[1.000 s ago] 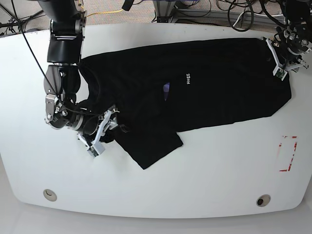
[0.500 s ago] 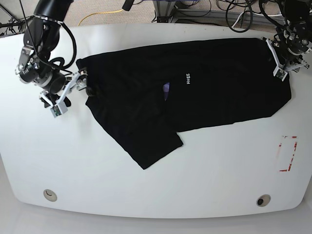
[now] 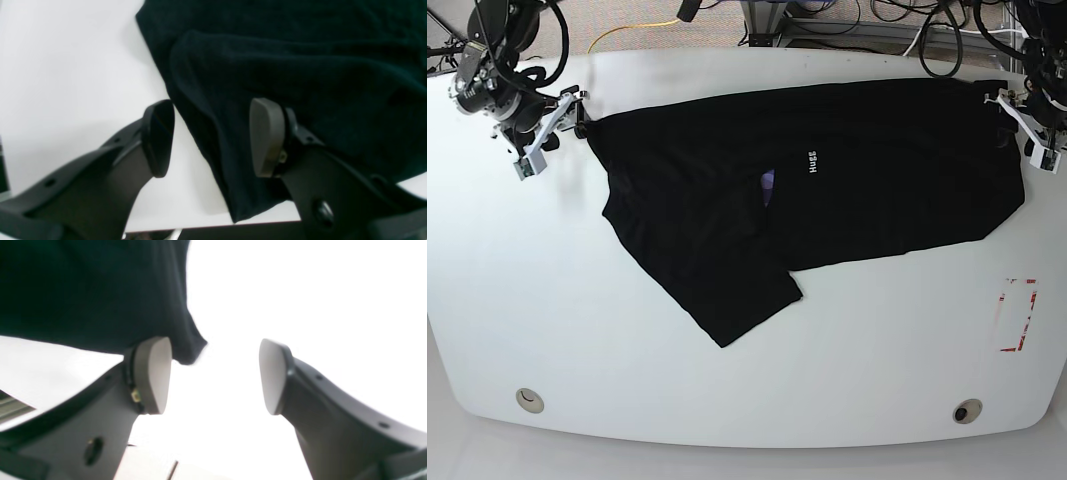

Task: Fold the T-shirt properly
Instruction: 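Hold the shirt edge with both grippers and pull it taut, then move the right gripper to the shirt's hanging hem and grasp it, then fold the grasped hem with the right gripper over toward the held edge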

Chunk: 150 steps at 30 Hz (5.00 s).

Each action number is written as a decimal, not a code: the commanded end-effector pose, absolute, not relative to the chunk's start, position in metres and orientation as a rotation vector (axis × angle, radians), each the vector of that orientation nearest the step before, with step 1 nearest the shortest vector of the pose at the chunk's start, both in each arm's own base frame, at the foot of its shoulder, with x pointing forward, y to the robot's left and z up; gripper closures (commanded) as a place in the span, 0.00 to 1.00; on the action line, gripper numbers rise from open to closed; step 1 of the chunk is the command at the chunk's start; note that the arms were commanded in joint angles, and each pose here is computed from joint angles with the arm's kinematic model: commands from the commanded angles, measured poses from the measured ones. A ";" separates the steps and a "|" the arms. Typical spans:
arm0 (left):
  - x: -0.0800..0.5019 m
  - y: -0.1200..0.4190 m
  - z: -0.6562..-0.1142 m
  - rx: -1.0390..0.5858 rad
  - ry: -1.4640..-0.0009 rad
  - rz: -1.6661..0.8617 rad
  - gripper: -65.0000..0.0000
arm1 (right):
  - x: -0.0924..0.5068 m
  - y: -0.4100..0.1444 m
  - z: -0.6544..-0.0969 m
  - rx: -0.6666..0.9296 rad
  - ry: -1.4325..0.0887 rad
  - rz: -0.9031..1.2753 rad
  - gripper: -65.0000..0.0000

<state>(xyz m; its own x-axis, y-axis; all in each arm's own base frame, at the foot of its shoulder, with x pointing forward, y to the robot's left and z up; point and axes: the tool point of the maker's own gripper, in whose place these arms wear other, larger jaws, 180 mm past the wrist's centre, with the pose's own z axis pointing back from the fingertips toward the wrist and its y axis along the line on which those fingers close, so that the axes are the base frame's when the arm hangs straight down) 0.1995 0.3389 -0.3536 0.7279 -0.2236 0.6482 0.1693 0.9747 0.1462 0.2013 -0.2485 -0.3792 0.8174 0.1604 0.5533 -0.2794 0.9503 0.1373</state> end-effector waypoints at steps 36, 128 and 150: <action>0.151 0.386 -0.410 0.118 -0.485 -0.132 0.73 | 0.152 -0.258 -0.409 0.107 -0.422 0.205 0.94; 0.300 0.379 -0.349 0.286 -0.726 0.093 0.19 | 0.433 -0.086 -0.394 0.435 -0.660 0.377 0.97; 0.324 0.350 -0.403 0.105 -0.700 0.161 0.79 | 0.435 -0.092 -0.381 0.401 -0.707 0.394 0.98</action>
<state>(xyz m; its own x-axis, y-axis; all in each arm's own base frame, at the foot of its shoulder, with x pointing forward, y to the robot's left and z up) 0.3239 0.3444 -0.4070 0.7440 0.1246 0.6565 -0.1806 0.9834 0.0181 0.4130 -0.0887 -0.4127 0.7619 0.2204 0.6090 -0.4556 0.8507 0.2621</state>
